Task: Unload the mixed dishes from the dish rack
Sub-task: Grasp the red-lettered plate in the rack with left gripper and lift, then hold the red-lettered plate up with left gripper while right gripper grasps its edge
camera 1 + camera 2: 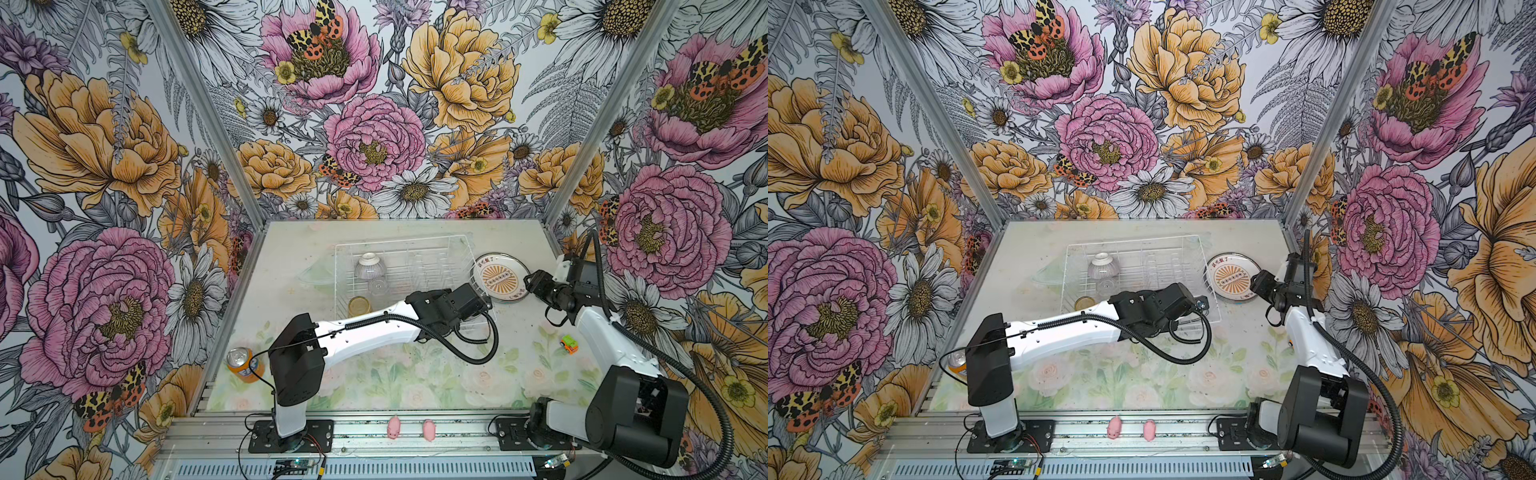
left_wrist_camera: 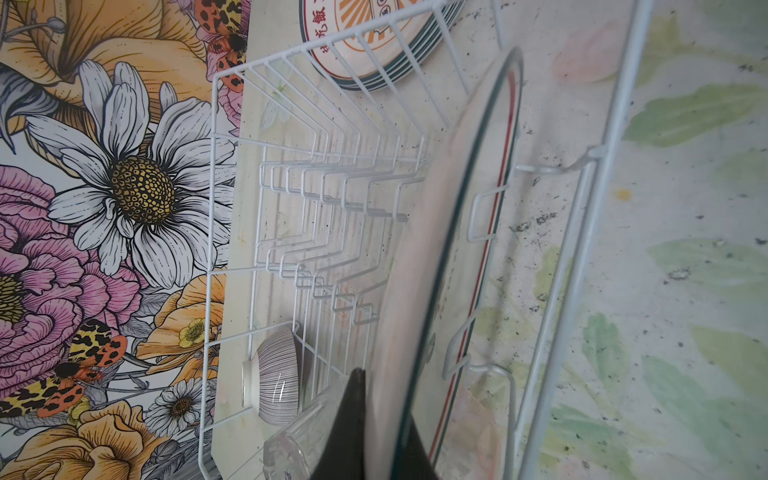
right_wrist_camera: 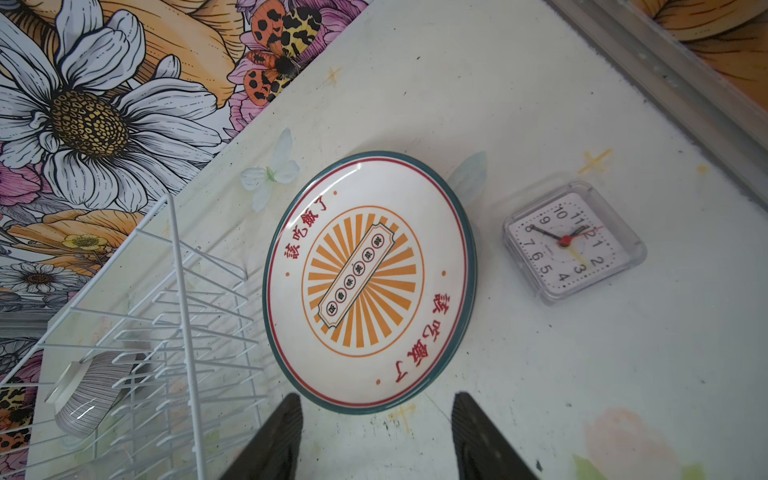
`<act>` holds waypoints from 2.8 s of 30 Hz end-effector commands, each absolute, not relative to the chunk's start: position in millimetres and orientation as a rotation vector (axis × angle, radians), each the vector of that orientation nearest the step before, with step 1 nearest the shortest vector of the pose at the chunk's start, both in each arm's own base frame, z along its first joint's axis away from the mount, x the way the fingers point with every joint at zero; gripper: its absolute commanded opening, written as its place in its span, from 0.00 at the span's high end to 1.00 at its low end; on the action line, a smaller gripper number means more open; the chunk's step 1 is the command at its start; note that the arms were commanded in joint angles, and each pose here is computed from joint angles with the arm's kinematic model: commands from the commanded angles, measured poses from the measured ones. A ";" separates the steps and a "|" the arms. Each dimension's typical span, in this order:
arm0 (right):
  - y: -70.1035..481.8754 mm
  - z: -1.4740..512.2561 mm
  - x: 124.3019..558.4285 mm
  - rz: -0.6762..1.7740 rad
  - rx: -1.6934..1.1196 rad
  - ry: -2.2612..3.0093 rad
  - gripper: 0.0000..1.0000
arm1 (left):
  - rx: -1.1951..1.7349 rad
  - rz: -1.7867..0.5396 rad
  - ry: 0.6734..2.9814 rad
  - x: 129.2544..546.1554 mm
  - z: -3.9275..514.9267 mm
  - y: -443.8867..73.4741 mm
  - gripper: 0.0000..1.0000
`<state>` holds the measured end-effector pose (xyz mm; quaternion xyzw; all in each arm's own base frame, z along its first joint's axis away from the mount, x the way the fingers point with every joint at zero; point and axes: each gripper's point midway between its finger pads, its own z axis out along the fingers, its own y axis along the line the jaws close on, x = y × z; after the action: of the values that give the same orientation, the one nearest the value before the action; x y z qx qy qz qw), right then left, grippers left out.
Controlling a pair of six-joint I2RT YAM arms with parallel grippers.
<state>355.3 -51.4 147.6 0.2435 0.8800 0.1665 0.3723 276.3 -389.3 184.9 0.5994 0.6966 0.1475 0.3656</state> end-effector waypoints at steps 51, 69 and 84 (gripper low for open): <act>135.5 284.1 330.5 1.195 -0.247 1.795 0.44 | 0.591 -1.273 1.748 363.8 344.3 -320.8 0.91; 148.7 290.7 351.8 1.210 -0.239 1.748 0.60 | 0.598 -1.472 1.728 372.7 330.6 -348.8 0.91; 149.4 299.5 359.4 1.235 -0.210 1.714 1.00 | 0.604 -1.526 1.741 375.6 321.2 -359.3 0.88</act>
<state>360.3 144.8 275.4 -0.0611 0.7267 0.5047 0.4621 382.0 -352.5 288.2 0.2045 0.7163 -0.5709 0.3452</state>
